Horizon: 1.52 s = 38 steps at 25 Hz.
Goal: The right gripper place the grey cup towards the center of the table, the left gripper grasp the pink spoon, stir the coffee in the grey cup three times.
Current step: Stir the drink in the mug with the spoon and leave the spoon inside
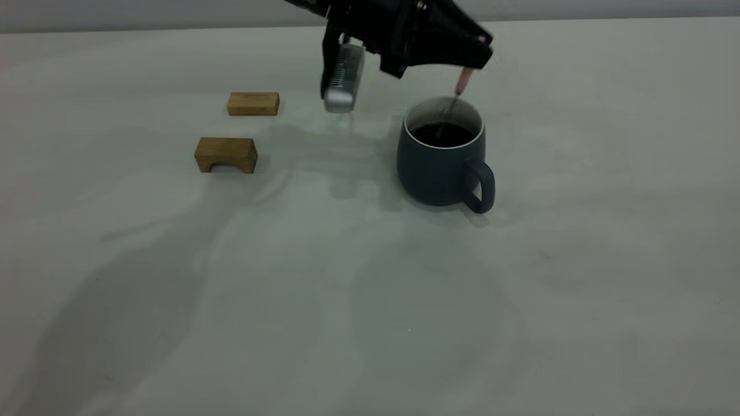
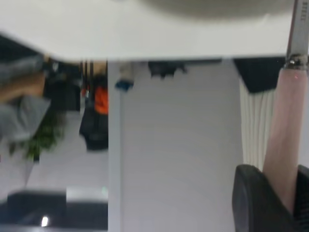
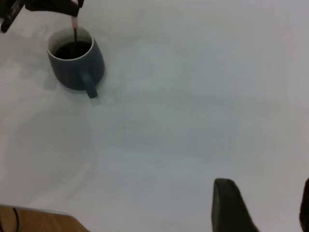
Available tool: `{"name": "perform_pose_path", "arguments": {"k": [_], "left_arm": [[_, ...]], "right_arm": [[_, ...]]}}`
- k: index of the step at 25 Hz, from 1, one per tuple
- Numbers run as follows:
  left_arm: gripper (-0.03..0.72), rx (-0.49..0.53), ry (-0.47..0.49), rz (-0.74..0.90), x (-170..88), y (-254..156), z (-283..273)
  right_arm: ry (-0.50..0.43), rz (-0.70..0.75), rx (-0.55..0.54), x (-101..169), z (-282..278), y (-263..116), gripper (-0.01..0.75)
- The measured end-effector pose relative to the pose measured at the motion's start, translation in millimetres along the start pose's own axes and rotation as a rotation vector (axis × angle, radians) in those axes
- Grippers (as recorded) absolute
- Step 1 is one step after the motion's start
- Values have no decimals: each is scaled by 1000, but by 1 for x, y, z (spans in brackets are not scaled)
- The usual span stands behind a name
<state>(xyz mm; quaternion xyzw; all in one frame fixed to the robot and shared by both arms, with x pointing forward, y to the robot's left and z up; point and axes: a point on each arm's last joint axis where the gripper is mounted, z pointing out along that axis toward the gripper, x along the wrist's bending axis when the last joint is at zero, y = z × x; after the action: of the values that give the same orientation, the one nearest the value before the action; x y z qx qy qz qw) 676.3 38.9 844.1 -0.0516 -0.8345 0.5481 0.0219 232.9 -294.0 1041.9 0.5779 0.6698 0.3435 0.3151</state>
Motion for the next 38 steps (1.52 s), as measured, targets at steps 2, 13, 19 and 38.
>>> {"name": "perform_pose_path", "arguments": {"k": [2,13,19,38], "left_arm": [[173,36,36,-41,4,-1,3],[173,-80,86,-123,9,12,2],[173,-148,34,-80,3,11,-1],[305,-67,61,189,7,1,9]], "right_arm": [[0,0,0,0,0,0,389],[0,0,0,0,0,0,389],[0,0,0,0,0,0,389],[0,0,0,0,0,0,389]]}}
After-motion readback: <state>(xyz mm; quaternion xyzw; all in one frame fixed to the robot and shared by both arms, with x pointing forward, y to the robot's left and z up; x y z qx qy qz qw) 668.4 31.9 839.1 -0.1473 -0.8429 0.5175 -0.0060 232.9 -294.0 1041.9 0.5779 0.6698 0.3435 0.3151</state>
